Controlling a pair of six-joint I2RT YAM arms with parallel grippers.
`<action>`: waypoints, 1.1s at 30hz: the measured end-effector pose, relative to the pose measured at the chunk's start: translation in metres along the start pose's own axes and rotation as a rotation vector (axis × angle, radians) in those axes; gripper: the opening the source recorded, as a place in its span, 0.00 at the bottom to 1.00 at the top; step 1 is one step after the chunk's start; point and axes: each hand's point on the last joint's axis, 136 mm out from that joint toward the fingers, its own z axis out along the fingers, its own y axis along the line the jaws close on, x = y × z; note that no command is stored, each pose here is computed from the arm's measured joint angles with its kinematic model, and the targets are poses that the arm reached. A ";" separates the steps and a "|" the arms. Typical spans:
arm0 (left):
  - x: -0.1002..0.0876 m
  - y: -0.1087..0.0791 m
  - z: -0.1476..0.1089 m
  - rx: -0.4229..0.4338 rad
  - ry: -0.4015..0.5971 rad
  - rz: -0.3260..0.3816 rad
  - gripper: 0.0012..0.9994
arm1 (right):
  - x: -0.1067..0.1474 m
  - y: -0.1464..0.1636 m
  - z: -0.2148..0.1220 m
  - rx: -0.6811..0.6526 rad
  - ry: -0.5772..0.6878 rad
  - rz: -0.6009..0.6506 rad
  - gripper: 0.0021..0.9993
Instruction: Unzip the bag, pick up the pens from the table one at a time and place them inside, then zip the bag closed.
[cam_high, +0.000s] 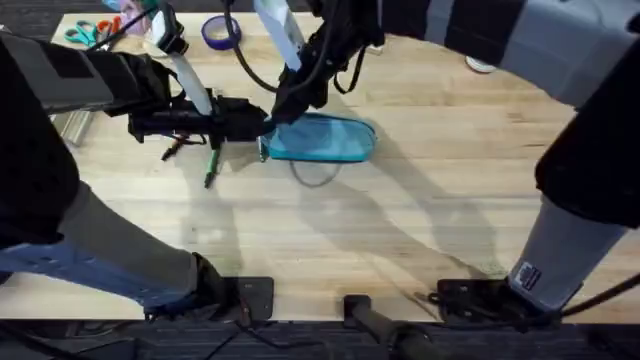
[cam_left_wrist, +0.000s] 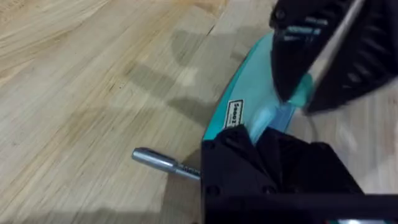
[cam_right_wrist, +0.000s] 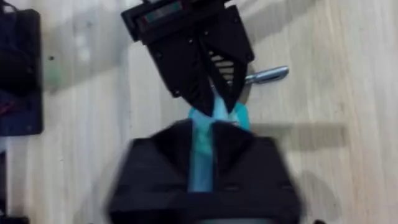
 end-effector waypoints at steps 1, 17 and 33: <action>0.000 0.000 0.000 0.000 0.000 0.000 0.04 | 0.000 0.002 -0.002 -0.004 0.000 0.002 0.32; 0.000 0.000 0.000 0.000 0.000 -0.011 0.04 | 0.008 -0.012 -0.040 0.166 0.108 0.014 1.00; 0.011 0.013 -0.001 -0.051 0.073 0.028 0.99 | -0.022 -0.025 -0.159 0.411 -0.045 -0.013 1.00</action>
